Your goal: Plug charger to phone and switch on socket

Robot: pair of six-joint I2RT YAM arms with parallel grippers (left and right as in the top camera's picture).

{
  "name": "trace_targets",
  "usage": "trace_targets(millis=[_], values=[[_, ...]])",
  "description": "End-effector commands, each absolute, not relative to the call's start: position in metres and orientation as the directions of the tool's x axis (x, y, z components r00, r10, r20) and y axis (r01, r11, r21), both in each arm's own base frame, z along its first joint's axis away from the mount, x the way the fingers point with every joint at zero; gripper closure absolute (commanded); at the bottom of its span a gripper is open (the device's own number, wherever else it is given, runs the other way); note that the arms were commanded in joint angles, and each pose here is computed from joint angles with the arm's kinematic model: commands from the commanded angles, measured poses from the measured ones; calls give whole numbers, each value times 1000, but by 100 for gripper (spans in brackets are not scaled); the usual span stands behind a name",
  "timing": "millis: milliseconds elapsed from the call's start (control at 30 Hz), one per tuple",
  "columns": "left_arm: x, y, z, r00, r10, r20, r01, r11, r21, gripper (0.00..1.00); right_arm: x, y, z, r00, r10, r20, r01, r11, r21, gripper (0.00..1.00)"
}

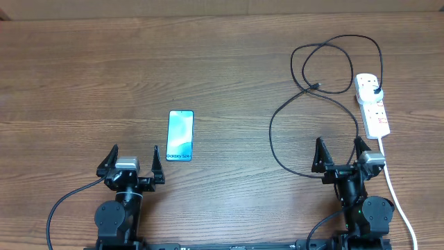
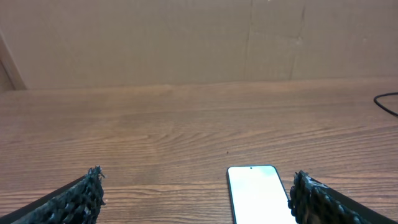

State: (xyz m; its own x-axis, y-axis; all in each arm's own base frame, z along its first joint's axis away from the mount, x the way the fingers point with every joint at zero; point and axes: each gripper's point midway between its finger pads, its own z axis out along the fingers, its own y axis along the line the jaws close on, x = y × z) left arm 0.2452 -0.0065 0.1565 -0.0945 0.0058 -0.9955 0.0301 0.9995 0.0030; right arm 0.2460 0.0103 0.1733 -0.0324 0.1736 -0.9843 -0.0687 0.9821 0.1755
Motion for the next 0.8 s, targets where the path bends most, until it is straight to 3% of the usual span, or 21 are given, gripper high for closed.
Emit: trace_targets(millis=[0, 300, 467, 767], values=[[245, -5, 156, -85, 25, -996, 21, 1000, 23, 0, 246, 9, 171, -30, 177, -984, -62, 982, 178, 0], [245, -7, 157, -81, 14, -997, 34, 999, 11, 0, 246, 9, 171, -30, 177, -984, -62, 982, 178, 0], [237, -48, 172, -64, -38, -997, 269, 962, -54, 0, 246, 9, 171, -30, 177, -984, -62, 982, 178, 0], [227, -44, 202, -108, -71, -992, 243, 965, -96, 0, 246, 9, 171, -30, 177, -984, -62, 982, 178, 0]])
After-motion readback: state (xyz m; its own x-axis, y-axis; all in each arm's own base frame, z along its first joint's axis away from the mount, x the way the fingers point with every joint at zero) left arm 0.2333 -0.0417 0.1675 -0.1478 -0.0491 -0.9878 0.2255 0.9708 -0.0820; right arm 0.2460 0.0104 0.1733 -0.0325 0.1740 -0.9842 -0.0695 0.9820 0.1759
